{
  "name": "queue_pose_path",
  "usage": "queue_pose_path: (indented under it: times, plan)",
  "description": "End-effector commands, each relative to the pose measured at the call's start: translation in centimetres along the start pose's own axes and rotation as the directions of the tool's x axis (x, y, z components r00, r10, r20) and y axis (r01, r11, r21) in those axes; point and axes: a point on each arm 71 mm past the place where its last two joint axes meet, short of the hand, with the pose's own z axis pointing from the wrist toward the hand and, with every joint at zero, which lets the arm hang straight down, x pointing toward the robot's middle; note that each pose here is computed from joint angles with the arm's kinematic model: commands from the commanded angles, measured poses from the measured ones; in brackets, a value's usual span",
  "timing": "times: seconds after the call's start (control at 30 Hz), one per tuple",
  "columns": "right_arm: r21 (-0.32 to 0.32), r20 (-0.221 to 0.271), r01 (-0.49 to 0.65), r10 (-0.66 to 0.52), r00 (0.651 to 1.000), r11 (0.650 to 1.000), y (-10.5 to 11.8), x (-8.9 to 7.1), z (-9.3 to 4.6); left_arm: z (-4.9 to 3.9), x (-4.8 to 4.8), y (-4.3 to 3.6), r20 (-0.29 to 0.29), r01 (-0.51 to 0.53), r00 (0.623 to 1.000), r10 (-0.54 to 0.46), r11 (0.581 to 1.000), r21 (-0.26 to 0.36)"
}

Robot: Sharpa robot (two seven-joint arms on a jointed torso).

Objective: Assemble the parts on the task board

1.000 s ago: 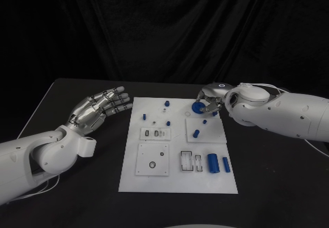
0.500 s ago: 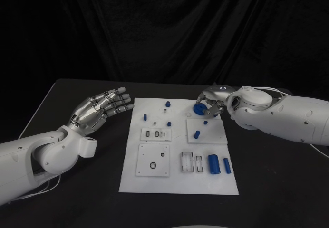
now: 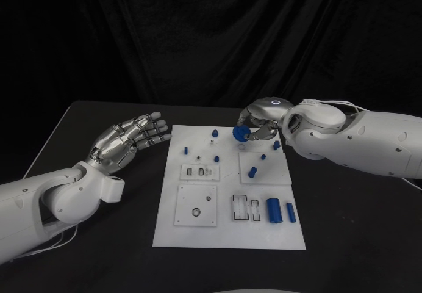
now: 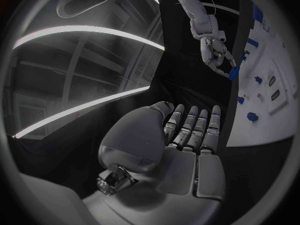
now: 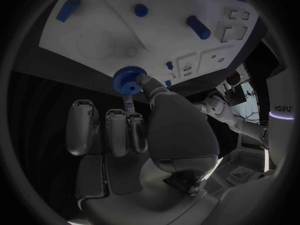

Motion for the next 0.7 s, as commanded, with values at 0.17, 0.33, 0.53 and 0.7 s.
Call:
queue_pose_path:
  times: [0.17, 0.33, 0.53, 0.7]
  plan:
    - [-0.061, -0.019, 0.007, -0.009, 1.0, 0.998, 2.2, -0.1, 1.6, 0.16, 0.19, -0.52, -0.016, 0.019, 1.0, -0.017, 0.995, 0.103]
    - [-0.076, -0.032, 0.016, -0.019, 0.999, 0.997, 3.3, 0.1, 2.7, 0.22, 0.18, -0.43, -0.017, 0.019, 1.0, -0.018, 0.995, 0.102]
    - [-0.095, -0.041, 0.036, -0.04, 0.998, 0.995, 4.4, 0.6, 3.9, 0.29, 0.12, -0.36, -0.016, 0.018, 1.0, -0.017, 0.995, 0.101]
    - [-0.104, -0.063, 0.044, -0.051, 0.997, 0.994, 5.0, 1.2, 4.8, 0.42, 0.18, -0.27, -0.019, 0.02, 1.0, -0.018, 0.995, 0.1]
